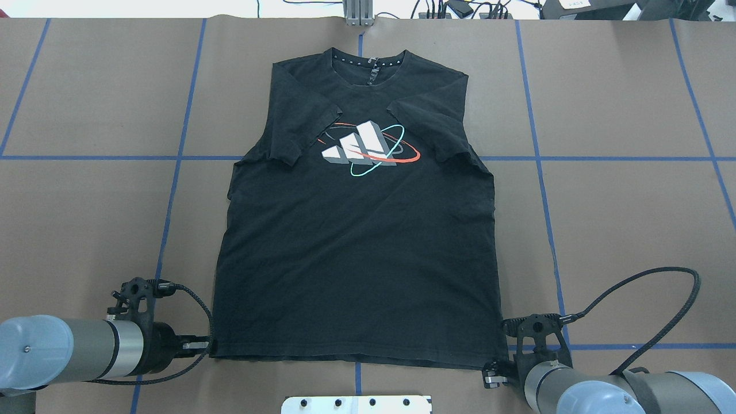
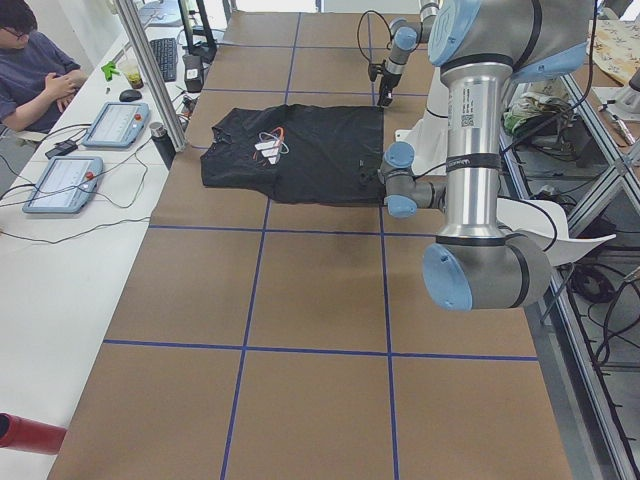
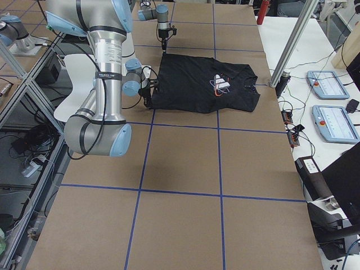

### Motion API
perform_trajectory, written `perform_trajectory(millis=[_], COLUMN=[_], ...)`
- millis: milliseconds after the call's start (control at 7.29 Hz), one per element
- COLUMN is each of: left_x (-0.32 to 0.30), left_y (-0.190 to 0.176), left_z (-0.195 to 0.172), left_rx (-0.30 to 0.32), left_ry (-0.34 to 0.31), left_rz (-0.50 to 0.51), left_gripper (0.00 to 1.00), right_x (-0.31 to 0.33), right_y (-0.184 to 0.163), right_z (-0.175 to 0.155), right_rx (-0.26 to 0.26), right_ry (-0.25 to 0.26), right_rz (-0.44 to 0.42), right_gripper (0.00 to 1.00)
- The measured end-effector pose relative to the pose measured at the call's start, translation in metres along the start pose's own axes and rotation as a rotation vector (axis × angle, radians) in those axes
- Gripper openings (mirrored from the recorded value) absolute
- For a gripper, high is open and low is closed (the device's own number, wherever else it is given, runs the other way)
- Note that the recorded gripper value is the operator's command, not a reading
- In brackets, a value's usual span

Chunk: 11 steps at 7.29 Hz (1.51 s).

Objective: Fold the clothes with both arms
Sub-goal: 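Grasp the hem corners with the left and right grippers, then lift the hem with both grippers and fold it toward the collar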

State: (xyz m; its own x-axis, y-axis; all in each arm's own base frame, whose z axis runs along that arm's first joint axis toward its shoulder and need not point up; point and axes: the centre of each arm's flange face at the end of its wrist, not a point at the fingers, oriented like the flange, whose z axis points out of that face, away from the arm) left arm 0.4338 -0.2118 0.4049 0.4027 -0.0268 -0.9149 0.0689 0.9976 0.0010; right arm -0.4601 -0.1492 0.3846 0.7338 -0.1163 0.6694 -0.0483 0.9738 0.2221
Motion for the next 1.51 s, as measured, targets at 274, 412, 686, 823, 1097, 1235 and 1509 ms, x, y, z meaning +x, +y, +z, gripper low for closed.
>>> perform_trajectory(millis=[274,412,686,823,1097,1235,1509], left_x=[0.000,0.000,0.001,0.004,0.018,0.025,0.034], left_y=[0.000,0.000,0.000,0.000,0.003,0.009,0.029], left_z=[0.000,0.000,-0.001,-0.004,-0.021,-0.036,-0.082], left_rx=[0.000,0.000,0.001,0.001,-0.015,-0.053,-0.168], left_ry=[0.000,0.000,0.003,0.011,0.050,0.076,0.127], left_rz=[0.000,0.000,0.000,0.001,0.006,0.011,0.027], left_gripper=[0.00,0.00,0.00,0.00,0.00,0.00,0.00], right_x=[-0.001,-0.003,-0.008,-0.009,-0.005,0.001,0.019], right_y=[0.002,0.002,0.000,-0.003,-0.011,-0.012,-0.005], right_z=[0.001,0.001,-0.002,-0.006,-0.026,-0.044,-0.093], right_rx=[-0.003,-0.003,0.000,0.001,-0.011,-0.052,-0.177], right_ry=[0.000,-0.004,-0.016,-0.022,-0.049,-0.070,-0.123], right_rz=[-0.003,-0.003,0.002,0.007,0.021,0.025,0.022], right_gripper=[0.00,0.00,0.00,0.00,0.00,0.00,0.00])
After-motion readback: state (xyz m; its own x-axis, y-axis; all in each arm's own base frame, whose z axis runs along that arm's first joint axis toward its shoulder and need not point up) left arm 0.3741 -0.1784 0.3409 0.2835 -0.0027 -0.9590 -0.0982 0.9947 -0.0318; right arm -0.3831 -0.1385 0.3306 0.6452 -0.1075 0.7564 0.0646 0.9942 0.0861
